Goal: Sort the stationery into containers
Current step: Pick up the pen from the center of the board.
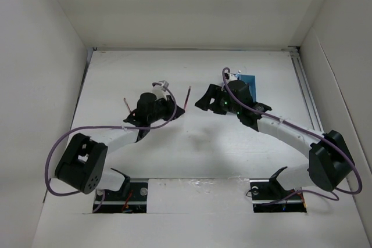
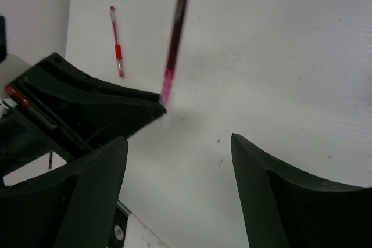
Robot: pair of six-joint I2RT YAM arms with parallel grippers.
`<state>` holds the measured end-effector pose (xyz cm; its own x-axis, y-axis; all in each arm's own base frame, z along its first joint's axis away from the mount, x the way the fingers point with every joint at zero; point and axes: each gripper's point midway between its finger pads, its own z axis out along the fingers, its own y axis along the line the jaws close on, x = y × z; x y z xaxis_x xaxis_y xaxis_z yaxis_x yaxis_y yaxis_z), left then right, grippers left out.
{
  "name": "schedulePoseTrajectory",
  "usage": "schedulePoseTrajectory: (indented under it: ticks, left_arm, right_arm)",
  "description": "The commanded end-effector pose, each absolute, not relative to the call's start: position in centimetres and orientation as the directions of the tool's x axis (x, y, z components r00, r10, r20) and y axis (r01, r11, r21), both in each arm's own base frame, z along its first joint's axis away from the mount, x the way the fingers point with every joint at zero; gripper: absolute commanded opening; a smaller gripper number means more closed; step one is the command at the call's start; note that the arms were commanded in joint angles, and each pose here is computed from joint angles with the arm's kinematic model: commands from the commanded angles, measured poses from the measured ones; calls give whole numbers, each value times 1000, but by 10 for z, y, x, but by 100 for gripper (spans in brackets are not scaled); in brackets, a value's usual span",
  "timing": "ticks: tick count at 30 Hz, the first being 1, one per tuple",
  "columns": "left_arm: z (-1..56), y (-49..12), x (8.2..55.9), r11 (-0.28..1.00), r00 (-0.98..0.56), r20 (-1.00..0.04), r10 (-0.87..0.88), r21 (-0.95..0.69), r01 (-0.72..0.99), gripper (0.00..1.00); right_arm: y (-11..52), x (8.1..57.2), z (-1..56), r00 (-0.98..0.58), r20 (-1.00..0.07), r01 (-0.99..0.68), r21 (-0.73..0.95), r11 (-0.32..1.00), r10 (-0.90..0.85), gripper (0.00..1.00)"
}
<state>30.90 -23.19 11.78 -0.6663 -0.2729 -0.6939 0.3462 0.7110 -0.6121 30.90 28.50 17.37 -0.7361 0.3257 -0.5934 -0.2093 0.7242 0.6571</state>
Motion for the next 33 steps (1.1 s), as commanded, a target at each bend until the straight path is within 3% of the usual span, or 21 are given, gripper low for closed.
schedulePoseTrajectory:
  ticks: [1, 5, 21, 33]
  left_arm:
    - [125, -273, 286, 587, -668, -731, -139, -604, 539, 0]
    - [120, -301, 270, 545, -668, -741, -68, -589, 597, 0]
    - [151, -310, 261, 441, -656, -745, -117, -631, 638, 0]
    - [164, -319, 247, 349, -658, -750, -66, -635, 689, 0]
  right_arm:
    - [295, 312, 207, -699, -633, -305, 684, 663, 332, 78]
    - [297, 311, 201, -708, -628, -304, 685, 662, 325, 79]
    - [250, 345, 178, -624, -649, -84, 609, 788, 435, 80]
    - [267, 343, 166, -689, -619, -129, 617, 776, 378, 77]
